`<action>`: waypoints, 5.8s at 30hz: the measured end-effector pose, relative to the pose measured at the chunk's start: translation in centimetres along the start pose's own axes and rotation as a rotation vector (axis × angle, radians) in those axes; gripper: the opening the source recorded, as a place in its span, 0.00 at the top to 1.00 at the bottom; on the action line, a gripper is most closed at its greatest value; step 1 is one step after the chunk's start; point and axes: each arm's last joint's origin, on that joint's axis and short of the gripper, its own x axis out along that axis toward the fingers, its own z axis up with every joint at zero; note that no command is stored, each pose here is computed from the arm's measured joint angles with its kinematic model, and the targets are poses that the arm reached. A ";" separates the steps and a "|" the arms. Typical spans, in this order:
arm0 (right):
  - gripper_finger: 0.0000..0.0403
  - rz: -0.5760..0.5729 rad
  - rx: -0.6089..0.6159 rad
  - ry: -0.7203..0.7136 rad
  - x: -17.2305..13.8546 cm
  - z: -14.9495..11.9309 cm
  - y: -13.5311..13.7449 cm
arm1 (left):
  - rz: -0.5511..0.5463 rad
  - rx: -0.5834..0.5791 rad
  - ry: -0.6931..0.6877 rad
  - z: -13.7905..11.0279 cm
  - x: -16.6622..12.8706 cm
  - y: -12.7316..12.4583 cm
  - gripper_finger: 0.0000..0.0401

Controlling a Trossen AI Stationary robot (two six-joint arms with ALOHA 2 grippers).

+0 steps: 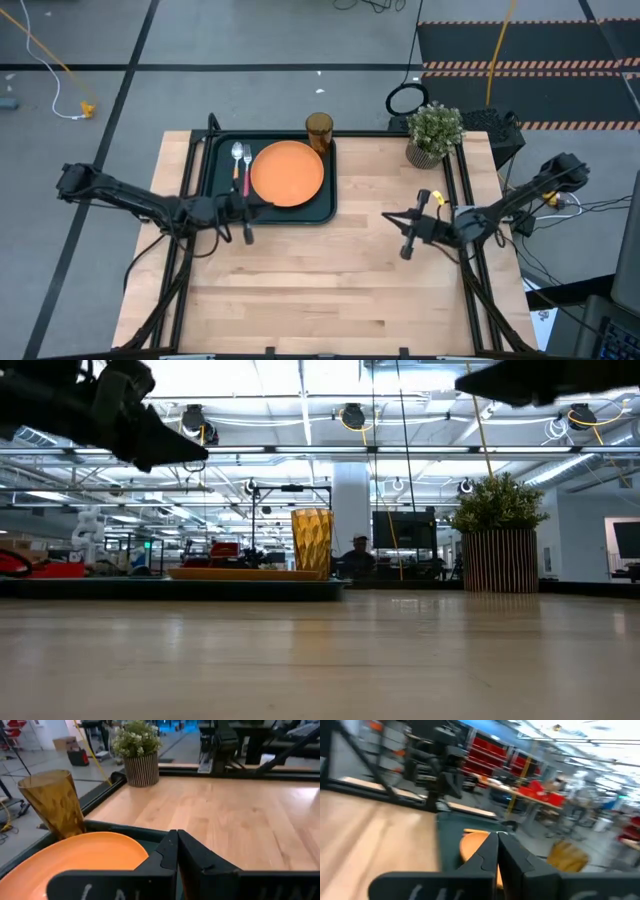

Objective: Pick and place plate/cup/fork/spoon on tray
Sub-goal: Return to Home Position

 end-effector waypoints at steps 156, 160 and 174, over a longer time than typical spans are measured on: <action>1.00 0.242 0.259 -0.043 -4.7 -7.6 -6.6 | -0.083 0.001 -0.200 -3.5 -1.3 3.4 0.99; 1.00 0.242 0.259 -0.043 -4.7 -7.6 -6.6 | -0.093 0.009 -0.190 -3.5 -1.5 3.3 0.99; 1.00 0.243 0.257 -0.043 -4.7 -7.6 -6.6 | -0.138 0.007 -0.225 -3.1 -3.6 3.2 0.99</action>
